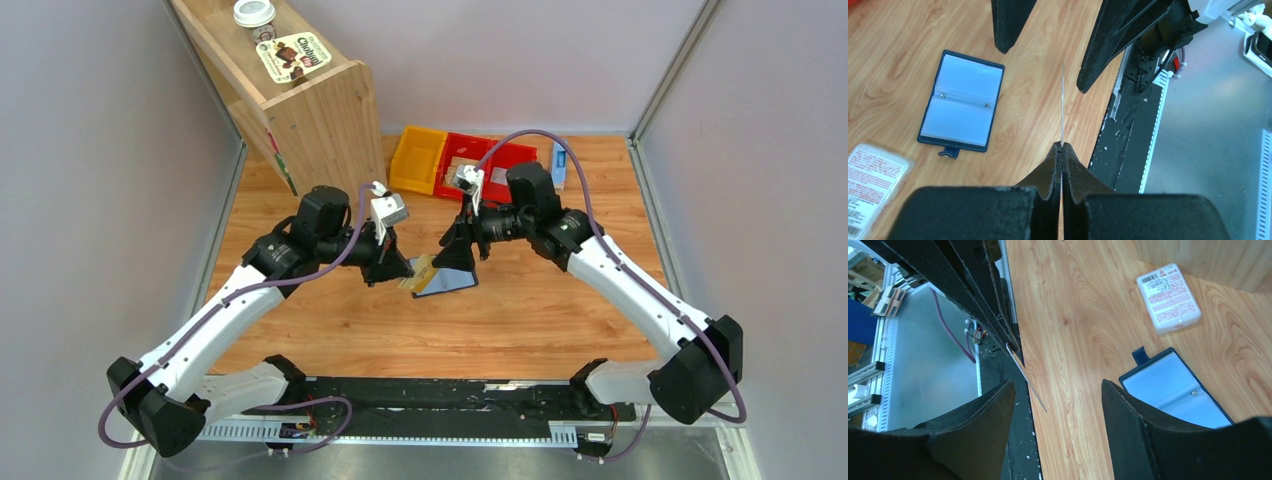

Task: Take the credit cards out of the card holder
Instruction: Place the credit card in the storage box.

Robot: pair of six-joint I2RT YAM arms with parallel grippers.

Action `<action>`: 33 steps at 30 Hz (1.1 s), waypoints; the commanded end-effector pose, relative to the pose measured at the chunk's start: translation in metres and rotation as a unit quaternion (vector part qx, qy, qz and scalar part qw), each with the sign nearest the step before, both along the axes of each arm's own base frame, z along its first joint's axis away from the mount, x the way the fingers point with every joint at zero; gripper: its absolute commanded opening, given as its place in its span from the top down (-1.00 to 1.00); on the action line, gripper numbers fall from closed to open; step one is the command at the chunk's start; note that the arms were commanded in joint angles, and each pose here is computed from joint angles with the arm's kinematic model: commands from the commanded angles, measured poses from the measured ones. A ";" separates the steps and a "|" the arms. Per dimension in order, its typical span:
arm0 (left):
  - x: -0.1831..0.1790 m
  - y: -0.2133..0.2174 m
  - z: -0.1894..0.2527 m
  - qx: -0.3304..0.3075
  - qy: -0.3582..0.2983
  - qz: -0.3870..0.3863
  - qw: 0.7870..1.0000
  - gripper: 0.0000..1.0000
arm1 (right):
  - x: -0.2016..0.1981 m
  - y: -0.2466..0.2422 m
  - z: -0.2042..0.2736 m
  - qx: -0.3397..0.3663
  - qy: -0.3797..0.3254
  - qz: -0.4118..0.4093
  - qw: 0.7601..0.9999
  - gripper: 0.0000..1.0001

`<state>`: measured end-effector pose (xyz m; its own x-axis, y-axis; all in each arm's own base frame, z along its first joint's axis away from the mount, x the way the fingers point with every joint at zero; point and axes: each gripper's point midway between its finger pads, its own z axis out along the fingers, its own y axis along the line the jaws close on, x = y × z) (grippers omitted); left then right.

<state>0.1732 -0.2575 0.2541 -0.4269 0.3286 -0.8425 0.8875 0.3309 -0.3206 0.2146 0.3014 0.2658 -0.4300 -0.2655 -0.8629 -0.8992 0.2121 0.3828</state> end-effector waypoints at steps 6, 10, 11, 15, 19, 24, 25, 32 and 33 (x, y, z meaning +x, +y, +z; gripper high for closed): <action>-0.002 -0.006 0.022 -0.019 -0.028 -0.040 0.999 1.00 | -0.027 0.016 0.028 0.041 -0.006 0.096 0.995 0.06; 0.003 -0.007 0.023 -0.015 -0.030 -0.037 0.999 1.00 | -0.039 0.021 0.025 0.040 0.018 0.138 0.990 0.53; 0.003 -0.007 0.023 -0.014 -0.032 -0.034 0.999 1.00 | -0.040 0.021 0.024 0.038 0.022 0.142 0.989 0.75; 0.018 0.001 0.021 0.004 -0.049 0.016 0.999 0.99 | -0.029 0.023 0.020 0.028 0.023 0.122 0.992 1.00; 0.041 0.023 0.023 0.030 -0.083 0.118 0.989 0.42 | 0.009 0.019 0.014 0.016 0.038 0.041 0.998 1.00; 0.059 0.063 0.034 0.029 -0.122 0.254 0.959 -0.08 | 0.101 -0.008 0.001 -0.003 0.076 -0.168 0.983 1.00; 0.063 0.078 0.046 0.018 -0.146 0.296 0.944 -0.20 | 0.120 -0.018 -0.001 -0.006 0.081 -0.211 0.974 1.00; 0.057 0.143 0.030 0.007 -0.170 0.445 0.879 -0.59 | 0.244 -0.087 -0.031 -0.016 0.110 -0.481 0.870 1.00; 0.052 0.149 0.029 0.004 -0.170 0.452 0.876 -0.59 | 0.259 -0.092 -0.034 -0.015 0.109 -0.501 0.858 1.00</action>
